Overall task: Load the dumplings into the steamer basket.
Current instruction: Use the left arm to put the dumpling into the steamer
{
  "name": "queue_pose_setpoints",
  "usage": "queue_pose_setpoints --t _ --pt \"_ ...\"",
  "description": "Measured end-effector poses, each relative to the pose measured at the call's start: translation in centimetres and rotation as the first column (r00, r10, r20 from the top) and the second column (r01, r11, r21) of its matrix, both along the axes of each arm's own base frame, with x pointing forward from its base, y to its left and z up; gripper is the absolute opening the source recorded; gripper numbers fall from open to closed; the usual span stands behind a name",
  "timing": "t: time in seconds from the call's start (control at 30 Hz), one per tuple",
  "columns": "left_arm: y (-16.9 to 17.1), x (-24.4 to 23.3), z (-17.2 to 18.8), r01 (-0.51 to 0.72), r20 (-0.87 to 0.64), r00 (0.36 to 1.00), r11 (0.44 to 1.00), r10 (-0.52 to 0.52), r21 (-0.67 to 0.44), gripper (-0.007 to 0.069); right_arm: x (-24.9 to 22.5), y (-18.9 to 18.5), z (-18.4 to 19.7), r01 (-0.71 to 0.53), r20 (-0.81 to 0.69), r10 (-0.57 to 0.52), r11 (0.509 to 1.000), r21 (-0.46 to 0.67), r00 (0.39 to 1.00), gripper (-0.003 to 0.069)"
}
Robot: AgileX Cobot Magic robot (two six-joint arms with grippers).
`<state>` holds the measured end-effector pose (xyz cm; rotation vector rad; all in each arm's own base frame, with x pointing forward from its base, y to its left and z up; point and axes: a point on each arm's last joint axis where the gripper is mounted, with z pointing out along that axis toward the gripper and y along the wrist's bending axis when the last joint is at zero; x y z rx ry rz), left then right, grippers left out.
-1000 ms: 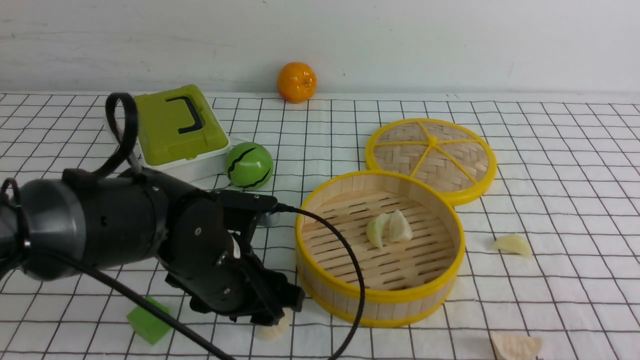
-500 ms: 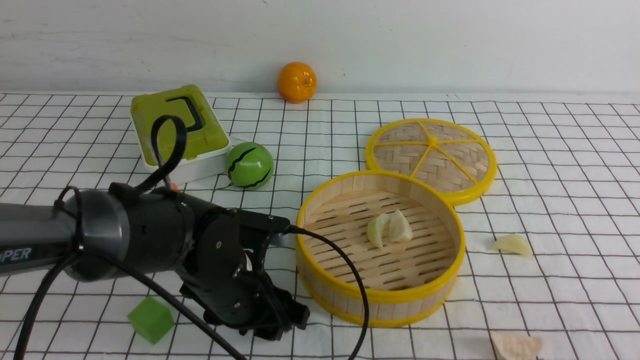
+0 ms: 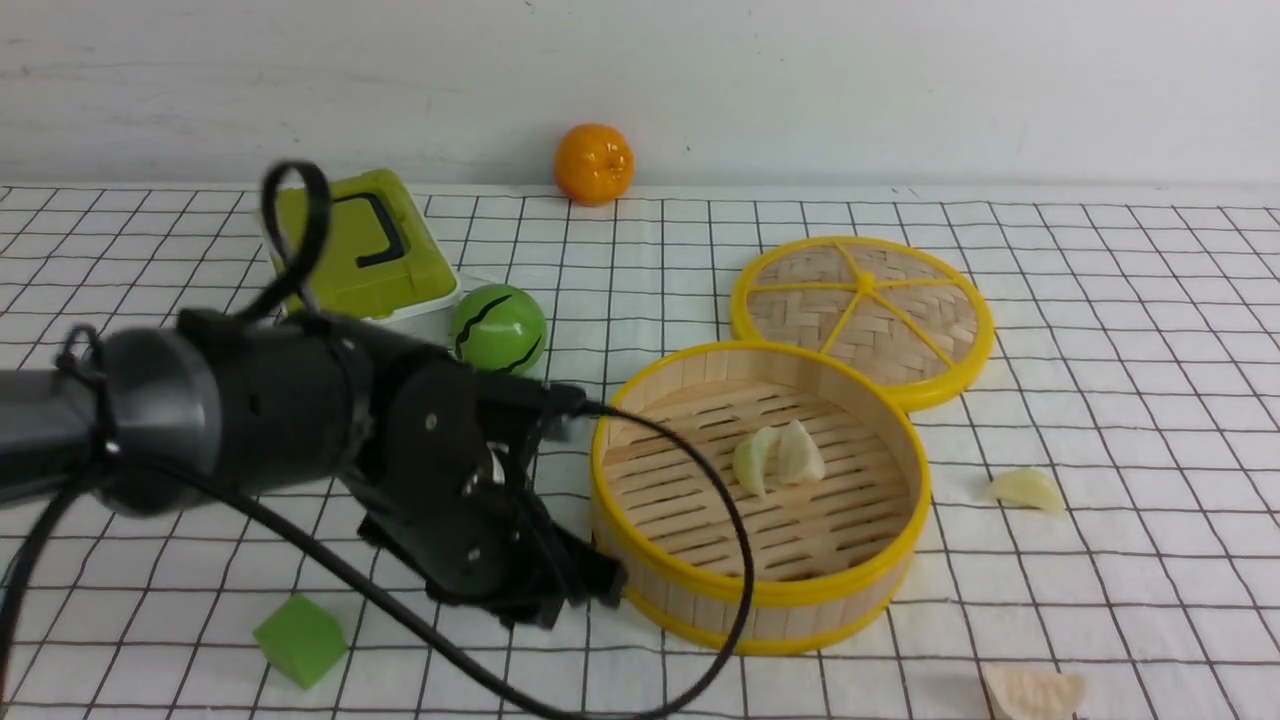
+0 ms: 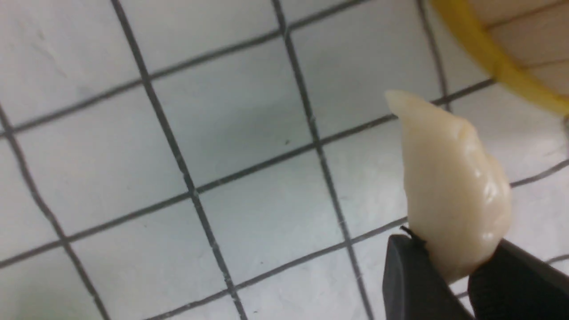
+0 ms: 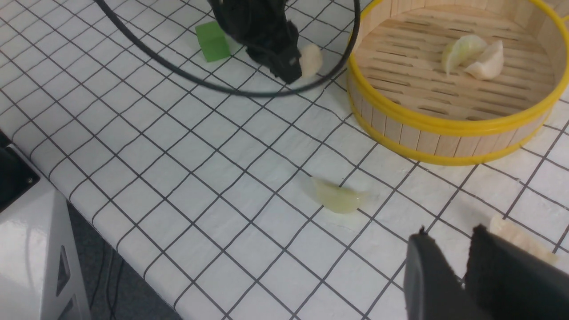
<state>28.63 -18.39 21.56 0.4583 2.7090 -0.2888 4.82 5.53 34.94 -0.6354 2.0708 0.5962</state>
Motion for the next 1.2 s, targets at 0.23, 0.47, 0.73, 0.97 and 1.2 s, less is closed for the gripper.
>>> queue_pose_setpoints --t 0.23,0.47,0.73,0.97,1.2 --pt "-0.8 0.8 8.5 0.008 0.136 0.991 0.992 0.009 -0.124 0.0165 0.1 0.0 0.1 0.008 0.011 -0.008 1.0 0.005 1.0 0.0146" --pt "-3.6 3.6 8.9 -0.023 0.081 0.996 0.97 0.043 -0.243 0.0165 0.2 -0.1 0.2 0.018 0.025 -0.018 1.0 0.011 1.0 0.0148" --pt "-6.1 7.2 2.1 -0.1 -0.007 0.995 0.957 0.101 -0.272 0.0165 0.2 0.0 0.1 0.016 0.021 -0.016 1.0 0.01 1.0 0.0157" --pt "-6.7 8.4 0.2 -0.094 0.01 0.995 0.958 0.1 -0.271 0.0165 0.5 -0.1 -1.3 0.023 -0.021 -0.023 1.0 -0.008 1.0 0.016" --pt "-6.6 9.1 -1.6 -0.114 0.026 0.992 0.968 0.123 -0.223 0.0173 0.9 -0.2 -2.0 0.041 -0.023 -0.041 0.999 -0.011 0.999 0.0164"
